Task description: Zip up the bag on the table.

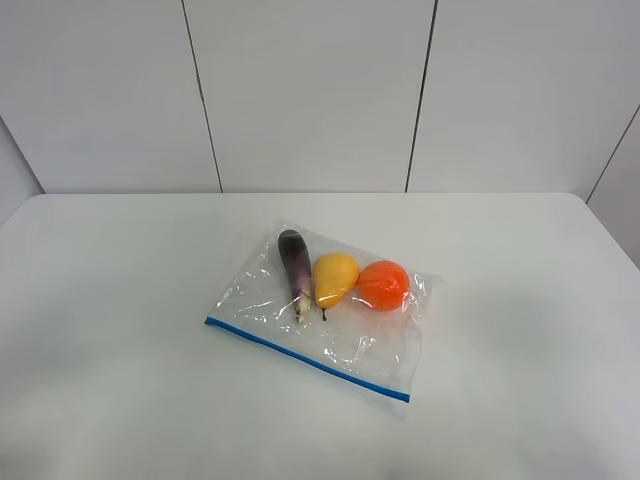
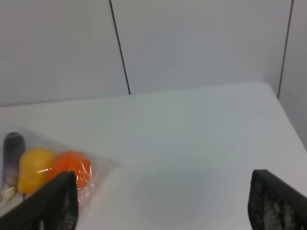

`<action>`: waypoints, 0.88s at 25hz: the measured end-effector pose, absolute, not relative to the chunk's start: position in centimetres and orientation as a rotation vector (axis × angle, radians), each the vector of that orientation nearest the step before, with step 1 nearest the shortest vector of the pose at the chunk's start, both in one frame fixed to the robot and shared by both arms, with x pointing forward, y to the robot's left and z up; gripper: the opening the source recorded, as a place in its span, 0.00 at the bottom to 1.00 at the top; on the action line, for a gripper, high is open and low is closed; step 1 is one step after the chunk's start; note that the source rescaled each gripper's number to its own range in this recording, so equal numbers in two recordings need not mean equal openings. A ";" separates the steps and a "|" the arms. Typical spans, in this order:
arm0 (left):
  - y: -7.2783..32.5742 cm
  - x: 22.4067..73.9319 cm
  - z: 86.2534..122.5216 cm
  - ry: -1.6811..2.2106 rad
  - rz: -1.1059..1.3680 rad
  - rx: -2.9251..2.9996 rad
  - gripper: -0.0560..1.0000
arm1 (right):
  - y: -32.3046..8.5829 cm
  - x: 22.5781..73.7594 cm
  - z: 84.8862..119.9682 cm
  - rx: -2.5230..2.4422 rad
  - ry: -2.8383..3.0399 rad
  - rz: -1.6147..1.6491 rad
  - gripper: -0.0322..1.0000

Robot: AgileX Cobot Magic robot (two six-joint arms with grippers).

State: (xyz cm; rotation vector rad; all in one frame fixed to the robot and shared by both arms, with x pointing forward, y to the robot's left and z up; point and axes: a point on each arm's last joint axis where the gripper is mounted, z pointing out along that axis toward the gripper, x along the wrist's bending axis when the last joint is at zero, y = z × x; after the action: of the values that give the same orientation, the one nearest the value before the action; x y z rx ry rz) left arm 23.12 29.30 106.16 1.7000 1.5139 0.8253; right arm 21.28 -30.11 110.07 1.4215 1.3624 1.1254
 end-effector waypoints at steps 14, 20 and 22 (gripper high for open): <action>29.3 23.1 106.2 1.514 0.825 1.700 0.93 | -30.3 23.4 105.8 1.546 1.466 0.994 0.94; 29.3 23.1 106.2 1.514 0.825 1.700 0.93 | -30.3 23.5 105.6 1.570 1.460 0.996 0.94; 29.3 23.1 106.2 1.514 0.825 1.700 0.93 | -30.3 23.6 105.4 1.586 1.459 0.997 0.94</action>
State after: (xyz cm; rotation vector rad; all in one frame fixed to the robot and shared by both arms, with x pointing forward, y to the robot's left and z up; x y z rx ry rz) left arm 23.12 29.30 106.16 1.7000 1.5139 0.8253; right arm 23.56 -30.29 105.41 1.5857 1.4592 0.9967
